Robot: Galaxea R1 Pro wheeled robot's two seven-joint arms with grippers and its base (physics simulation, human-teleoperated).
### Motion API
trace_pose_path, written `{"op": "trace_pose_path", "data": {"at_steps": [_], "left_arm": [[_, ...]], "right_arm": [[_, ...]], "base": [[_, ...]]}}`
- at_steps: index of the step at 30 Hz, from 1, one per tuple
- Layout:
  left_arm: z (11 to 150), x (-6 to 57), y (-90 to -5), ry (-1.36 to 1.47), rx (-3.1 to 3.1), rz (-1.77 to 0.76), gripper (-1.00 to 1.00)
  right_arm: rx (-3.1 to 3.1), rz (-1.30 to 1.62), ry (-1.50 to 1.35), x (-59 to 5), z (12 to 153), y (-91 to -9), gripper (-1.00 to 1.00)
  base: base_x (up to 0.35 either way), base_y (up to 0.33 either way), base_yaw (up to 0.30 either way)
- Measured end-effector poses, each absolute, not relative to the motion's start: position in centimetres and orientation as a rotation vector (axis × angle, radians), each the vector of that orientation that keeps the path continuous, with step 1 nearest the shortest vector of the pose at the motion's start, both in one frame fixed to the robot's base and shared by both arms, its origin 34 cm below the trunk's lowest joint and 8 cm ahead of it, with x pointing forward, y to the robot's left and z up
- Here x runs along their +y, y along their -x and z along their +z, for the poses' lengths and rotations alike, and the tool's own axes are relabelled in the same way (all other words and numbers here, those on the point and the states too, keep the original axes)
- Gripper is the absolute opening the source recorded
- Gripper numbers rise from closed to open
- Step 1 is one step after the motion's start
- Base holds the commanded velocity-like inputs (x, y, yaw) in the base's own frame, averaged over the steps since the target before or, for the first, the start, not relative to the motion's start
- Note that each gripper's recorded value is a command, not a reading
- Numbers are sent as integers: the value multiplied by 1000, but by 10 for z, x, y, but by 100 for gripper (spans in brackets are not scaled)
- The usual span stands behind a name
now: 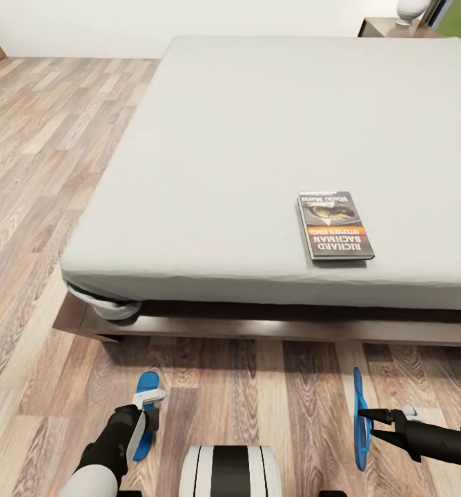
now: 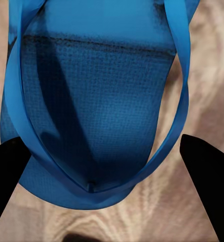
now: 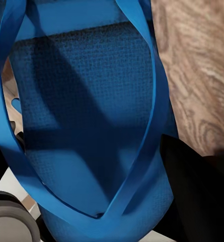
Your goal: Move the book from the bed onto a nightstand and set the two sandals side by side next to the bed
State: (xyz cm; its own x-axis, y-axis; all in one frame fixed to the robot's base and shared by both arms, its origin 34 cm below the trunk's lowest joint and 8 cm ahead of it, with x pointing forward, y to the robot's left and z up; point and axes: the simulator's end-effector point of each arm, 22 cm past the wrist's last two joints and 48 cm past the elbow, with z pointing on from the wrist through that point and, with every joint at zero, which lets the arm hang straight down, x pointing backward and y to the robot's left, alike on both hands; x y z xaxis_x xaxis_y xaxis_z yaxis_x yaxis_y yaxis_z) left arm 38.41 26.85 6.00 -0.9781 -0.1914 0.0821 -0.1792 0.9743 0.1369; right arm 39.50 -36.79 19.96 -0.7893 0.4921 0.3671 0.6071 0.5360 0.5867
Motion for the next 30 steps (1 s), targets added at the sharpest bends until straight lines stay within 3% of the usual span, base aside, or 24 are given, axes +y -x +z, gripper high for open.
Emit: {"op": "trace_pose_path", "data": {"at_steps": [30], "left_arm": [[46,270,-367,-298,-2977,-198,-100]], "right_arm": [[-2570,-1052,958,-368,182,-379,-100]], "base": [[1,0,0]]}}
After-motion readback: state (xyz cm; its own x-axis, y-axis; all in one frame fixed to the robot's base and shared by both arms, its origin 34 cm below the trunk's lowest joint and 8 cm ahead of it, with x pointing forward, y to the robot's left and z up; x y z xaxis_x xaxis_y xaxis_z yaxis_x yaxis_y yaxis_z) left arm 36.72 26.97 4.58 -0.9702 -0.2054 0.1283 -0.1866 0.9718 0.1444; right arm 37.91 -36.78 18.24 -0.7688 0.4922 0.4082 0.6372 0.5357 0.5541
